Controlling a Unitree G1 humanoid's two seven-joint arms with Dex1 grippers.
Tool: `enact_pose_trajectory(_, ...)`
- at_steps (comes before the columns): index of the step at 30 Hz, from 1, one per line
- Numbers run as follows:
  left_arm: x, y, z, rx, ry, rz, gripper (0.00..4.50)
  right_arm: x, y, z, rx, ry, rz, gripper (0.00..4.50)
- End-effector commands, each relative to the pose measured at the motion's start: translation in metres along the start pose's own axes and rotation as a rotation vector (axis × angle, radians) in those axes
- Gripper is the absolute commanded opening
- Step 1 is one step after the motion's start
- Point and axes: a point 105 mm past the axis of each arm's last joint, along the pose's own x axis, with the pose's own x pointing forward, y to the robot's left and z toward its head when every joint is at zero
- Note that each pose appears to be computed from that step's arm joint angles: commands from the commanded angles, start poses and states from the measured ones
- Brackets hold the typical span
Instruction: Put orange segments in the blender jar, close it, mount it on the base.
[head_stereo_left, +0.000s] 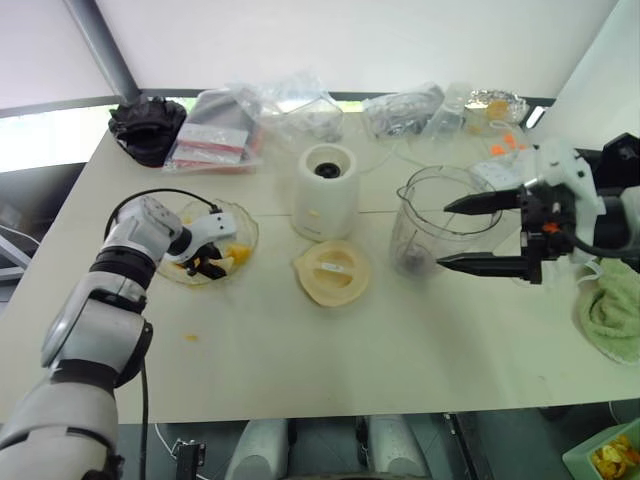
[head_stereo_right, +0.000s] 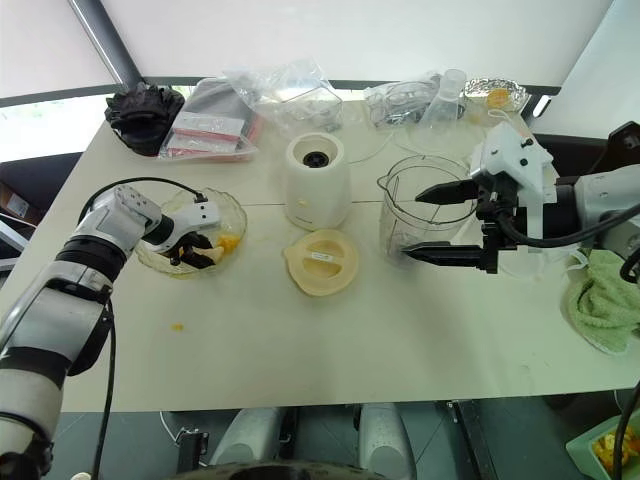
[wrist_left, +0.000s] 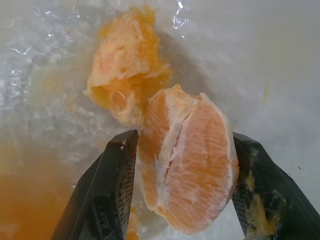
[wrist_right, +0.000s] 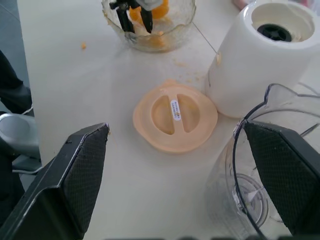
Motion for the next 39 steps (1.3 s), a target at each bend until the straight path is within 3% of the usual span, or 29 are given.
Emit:
enact_pose_trajectory(1, 0.007, -0.003, -0.006, -0.020, 0.017, -0.011, 2.63, -0.004, -0.001, 0.013, -0.060, -0.028, -0.022, 4.46)
enact_pose_trajectory(8, 0.007, -0.003, -0.006, -0.023, 0.011, -0.007, 2.63, -0.003, -0.004, 0.013, -0.068, -0.032, -0.028, 4.46)
enact_pose_trajectory(11, 0.006, -0.001, -0.006, -0.026, 0.011, 0.005, 1.36, -0.003, -0.004, 0.013, -0.070, -0.032, -0.029, 4.50)
enact_pose_trajectory(14, 0.006, -0.003, -0.006, -0.025, 0.009, -0.009, 1.36, -0.003, -0.004, 0.013, -0.073, -0.032, -0.029, 4.50)
enact_pose_trajectory(16, 0.006, -0.002, -0.006, -0.024, 0.010, -0.005, 0.92, -0.003, -0.004, 0.013, -0.072, -0.031, -0.028, 4.50)
enact_pose_trajectory(26, -0.006, 0.012, 0.005, -0.062, -0.053, 0.076, 0.92, -0.002, -0.003, 0.012, -0.069, -0.031, -0.028, 4.50)
enact_pose_trajectory(33, -0.041, 0.029, 0.015, -0.158, -0.207, 0.153, 0.92, -0.001, -0.001, 0.009, -0.064, -0.035, -0.032, 4.50)
enact_pose_trajectory(39, -0.082, 0.030, 0.029, -0.282, -0.425, 0.172, 0.92, -0.001, 0.002, 0.005, -0.051, -0.038, -0.045, 4.50)
